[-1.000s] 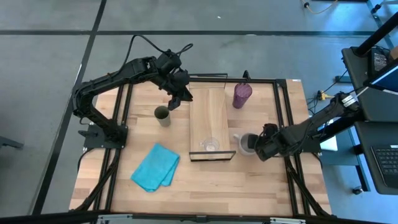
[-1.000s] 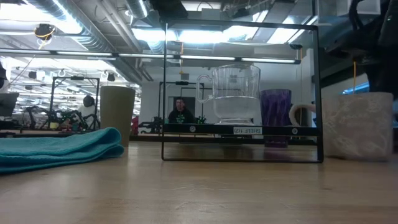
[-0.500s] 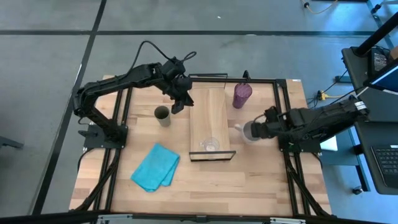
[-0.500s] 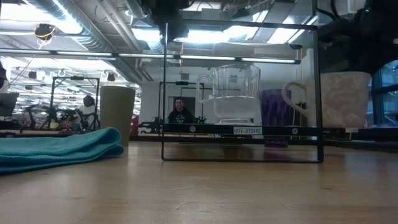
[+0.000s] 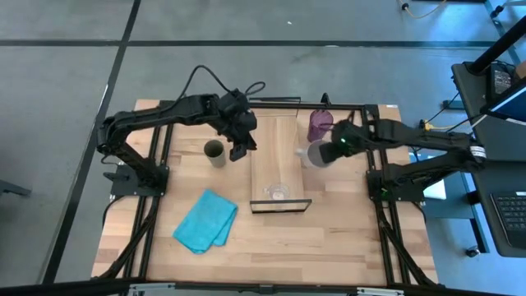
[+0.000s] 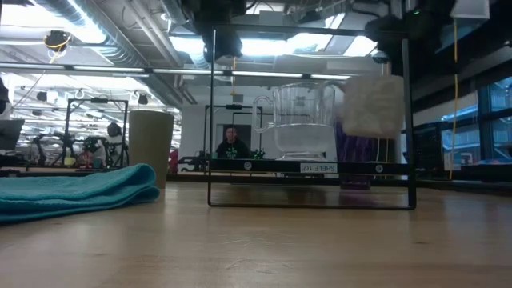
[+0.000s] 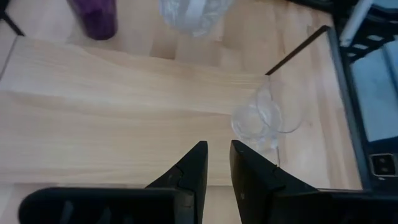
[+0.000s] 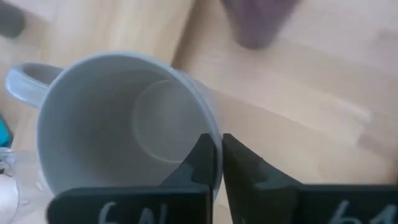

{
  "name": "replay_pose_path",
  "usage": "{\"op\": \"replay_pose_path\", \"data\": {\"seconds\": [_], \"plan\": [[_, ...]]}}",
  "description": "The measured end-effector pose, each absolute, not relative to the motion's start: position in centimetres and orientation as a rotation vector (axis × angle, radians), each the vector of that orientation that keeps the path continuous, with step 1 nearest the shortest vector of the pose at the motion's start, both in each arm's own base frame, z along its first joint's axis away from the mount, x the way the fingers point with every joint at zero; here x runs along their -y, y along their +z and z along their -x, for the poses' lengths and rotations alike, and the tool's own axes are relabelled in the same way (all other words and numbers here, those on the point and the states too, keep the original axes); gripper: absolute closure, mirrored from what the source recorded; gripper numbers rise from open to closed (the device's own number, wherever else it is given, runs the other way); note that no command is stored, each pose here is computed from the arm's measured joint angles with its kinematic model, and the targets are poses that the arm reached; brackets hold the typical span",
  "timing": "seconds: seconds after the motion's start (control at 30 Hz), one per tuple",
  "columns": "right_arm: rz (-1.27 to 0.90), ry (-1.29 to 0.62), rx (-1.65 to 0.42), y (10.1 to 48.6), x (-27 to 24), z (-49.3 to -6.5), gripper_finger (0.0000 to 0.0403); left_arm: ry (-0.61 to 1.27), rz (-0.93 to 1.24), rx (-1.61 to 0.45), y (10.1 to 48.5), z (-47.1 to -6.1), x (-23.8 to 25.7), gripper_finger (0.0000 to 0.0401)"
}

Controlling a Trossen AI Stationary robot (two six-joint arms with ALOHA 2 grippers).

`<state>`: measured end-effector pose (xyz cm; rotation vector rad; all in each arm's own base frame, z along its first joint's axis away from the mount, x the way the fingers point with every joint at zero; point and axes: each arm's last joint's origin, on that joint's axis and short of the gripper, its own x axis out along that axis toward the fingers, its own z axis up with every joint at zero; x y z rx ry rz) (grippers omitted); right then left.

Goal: Stack small to large cups/mugs on shelf
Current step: Put the white mug on the shelf

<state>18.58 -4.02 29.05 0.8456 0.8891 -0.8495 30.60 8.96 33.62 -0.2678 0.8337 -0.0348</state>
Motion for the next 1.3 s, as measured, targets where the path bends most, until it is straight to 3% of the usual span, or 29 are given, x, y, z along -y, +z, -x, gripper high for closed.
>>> {"op": "replay_pose_path", "data": {"seconds": [0.63, 0.83, 1.3], "plan": [[-0.628, -0.54, -0.986, 30.1, 8.4, -29.5, 0.0384, -0.011, 0.243, -0.849, 34.9, -30.1, -4.0, 0.0338], [-0.612, -0.478, -1.002, 29.9, 8.0, -30.8, 0.0385, 0.042, 0.238, -0.799, 36.2, -28.5, -2.7, 0.0338], [-0.603, -0.434, -1.053, 28.1, 7.0, -32.4, 0.0383, 0.132, 0.404, -0.626, 33.5, -24.4, -0.3, 0.0338]]}}
